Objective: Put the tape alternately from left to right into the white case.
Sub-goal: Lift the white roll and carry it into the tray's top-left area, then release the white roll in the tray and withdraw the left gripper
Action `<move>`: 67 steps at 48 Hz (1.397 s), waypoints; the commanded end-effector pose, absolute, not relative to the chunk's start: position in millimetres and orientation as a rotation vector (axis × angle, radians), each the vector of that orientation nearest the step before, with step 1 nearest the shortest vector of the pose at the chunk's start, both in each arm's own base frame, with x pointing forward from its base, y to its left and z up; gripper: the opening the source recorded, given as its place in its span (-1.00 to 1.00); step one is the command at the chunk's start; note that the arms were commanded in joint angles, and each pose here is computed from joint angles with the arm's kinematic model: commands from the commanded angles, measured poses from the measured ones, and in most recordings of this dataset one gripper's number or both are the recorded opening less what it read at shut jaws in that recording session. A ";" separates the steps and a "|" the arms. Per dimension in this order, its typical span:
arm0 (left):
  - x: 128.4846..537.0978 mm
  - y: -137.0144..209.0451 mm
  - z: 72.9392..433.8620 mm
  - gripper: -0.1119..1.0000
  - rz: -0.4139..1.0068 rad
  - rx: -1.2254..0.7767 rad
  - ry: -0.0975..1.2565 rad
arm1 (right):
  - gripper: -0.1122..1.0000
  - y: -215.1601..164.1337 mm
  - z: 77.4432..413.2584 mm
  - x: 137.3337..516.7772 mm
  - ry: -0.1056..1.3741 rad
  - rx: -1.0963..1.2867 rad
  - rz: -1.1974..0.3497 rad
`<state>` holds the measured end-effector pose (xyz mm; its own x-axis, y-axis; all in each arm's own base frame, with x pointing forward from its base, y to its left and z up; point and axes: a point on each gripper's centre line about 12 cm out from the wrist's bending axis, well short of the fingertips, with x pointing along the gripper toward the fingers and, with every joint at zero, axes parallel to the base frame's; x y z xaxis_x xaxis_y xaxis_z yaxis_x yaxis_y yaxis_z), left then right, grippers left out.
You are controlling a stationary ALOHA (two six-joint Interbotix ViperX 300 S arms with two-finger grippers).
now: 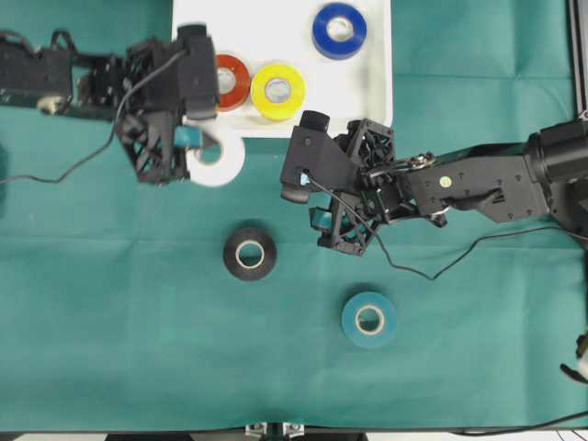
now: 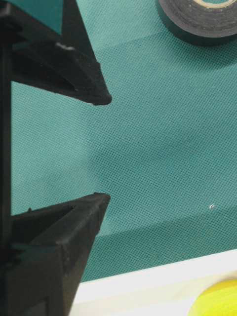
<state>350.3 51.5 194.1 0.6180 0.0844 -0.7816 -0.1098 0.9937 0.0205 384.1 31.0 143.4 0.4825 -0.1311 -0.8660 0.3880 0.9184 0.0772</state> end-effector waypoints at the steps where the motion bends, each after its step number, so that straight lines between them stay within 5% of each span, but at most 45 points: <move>1: 361.0 72.1 206.4 -0.84 0.141 0.000 0.848 | 0.62 33.2 158.4 386.4 0.979 0.285 -0.303; 37: 416.4 203.1 193.5 -0.84 0.319 0.048 0.843 | 0.61 32.6 158.4 386.4 0.979 0.286 -0.305; 67: 421.4 217.6 168.9 -0.84 0.273 0.146 0.907 | 0.61 31.2 158.8 386.8 0.976 0.255 -0.300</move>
<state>414.3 213.2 147.7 0.5423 0.2723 -0.7948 -0.1582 0.9622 0.2217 384.6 30.7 143.8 0.4872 -0.1372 -0.8624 0.3724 0.9259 0.0631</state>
